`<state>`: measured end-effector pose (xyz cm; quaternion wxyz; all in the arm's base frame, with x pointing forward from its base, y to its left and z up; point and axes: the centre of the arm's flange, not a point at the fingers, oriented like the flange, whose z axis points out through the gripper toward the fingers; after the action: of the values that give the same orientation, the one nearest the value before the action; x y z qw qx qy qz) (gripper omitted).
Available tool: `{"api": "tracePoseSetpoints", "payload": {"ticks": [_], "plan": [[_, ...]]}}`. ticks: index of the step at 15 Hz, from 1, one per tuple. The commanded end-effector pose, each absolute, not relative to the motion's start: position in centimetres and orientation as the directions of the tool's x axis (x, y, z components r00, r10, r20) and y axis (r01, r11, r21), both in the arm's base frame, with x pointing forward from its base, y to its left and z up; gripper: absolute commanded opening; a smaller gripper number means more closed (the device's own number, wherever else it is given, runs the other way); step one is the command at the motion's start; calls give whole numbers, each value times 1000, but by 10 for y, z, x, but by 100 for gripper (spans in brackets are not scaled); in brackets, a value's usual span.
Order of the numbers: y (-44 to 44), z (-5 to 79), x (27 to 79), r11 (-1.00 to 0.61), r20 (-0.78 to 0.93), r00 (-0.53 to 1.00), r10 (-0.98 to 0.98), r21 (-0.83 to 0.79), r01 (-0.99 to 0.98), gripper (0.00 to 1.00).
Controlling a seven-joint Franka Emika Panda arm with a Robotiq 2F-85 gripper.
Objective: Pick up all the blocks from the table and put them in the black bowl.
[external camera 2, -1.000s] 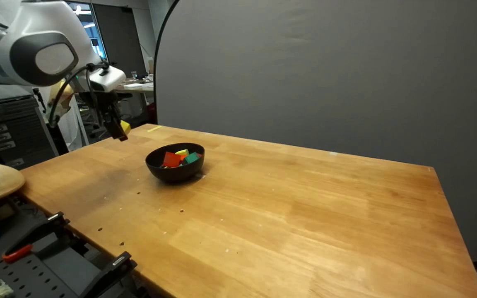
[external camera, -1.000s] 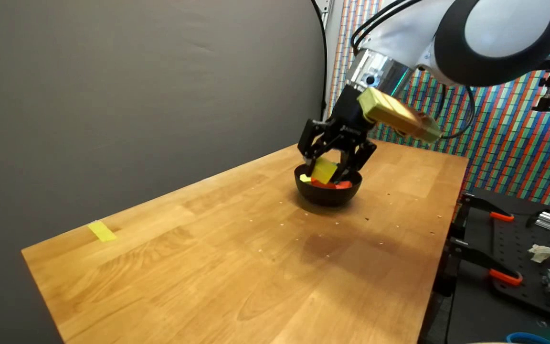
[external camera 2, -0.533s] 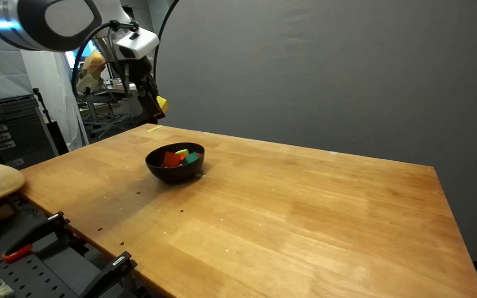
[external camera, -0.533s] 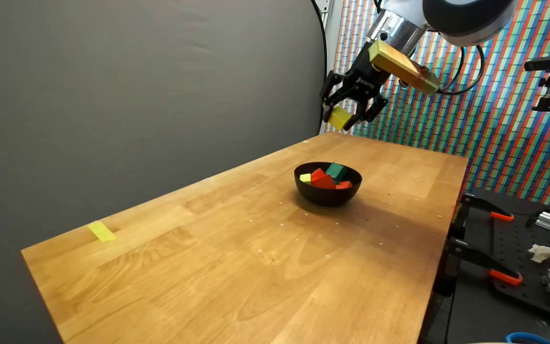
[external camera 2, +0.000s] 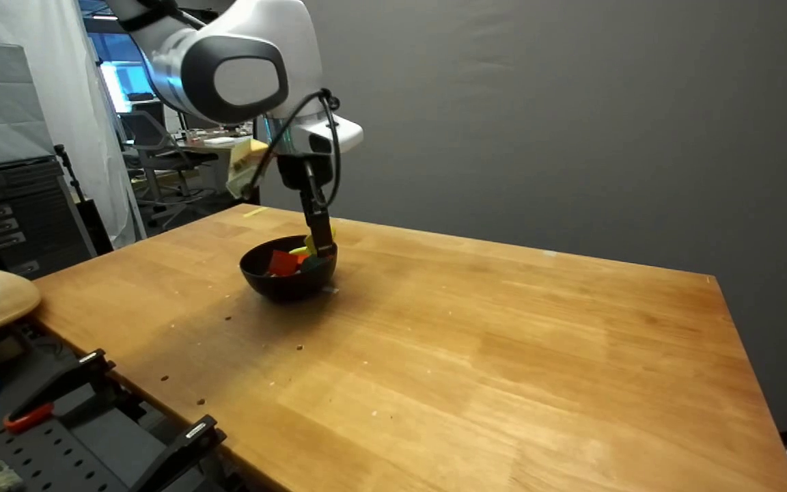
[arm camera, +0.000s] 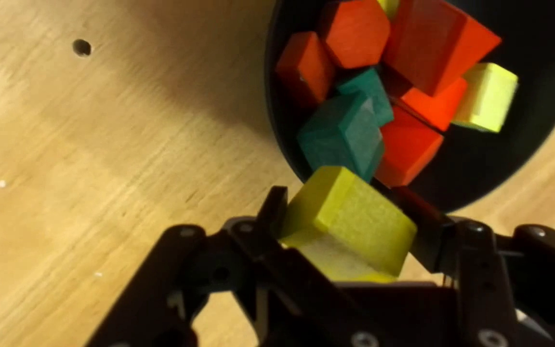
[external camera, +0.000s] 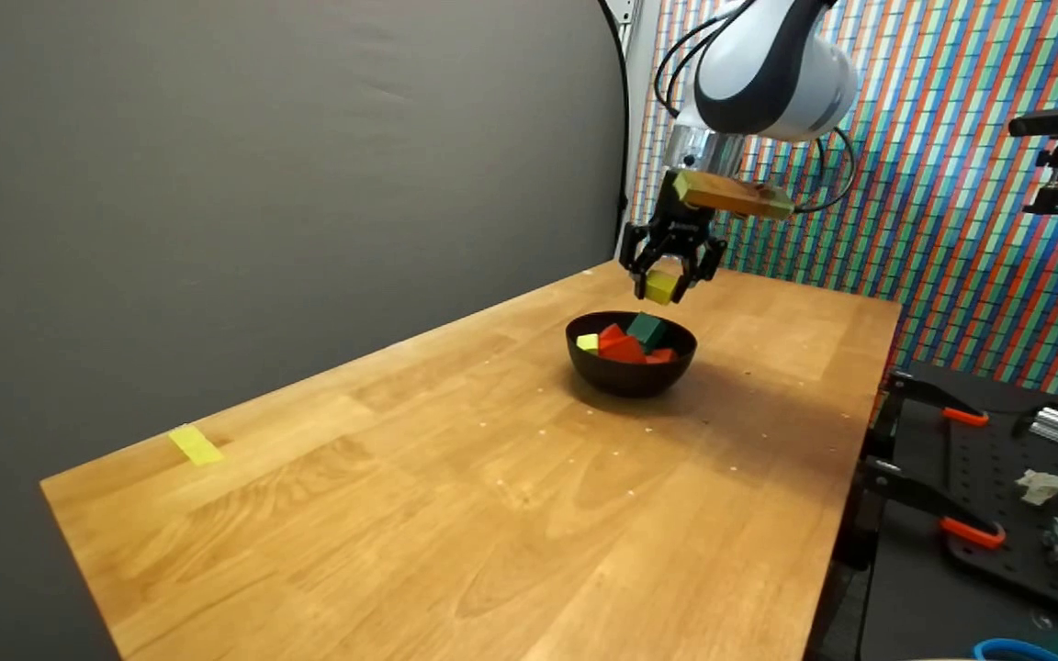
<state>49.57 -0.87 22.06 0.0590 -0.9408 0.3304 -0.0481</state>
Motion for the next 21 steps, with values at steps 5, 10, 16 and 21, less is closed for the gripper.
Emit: {"api": "tracePoseSetpoints", "payload": {"ticks": [5, 10, 16, 21], "plan": [[-7, 215, 526, -888, -76, 898, -434, -134, -440, 33], [20, 227, 513, -929, -100, 938, -331, -137, -343, 33], [35, 210, 511, -939, -117, 944, -310, -120, -323, 95], [40, 262, 484, -935, 11, 948, -317, -168, -311, 100]]}}
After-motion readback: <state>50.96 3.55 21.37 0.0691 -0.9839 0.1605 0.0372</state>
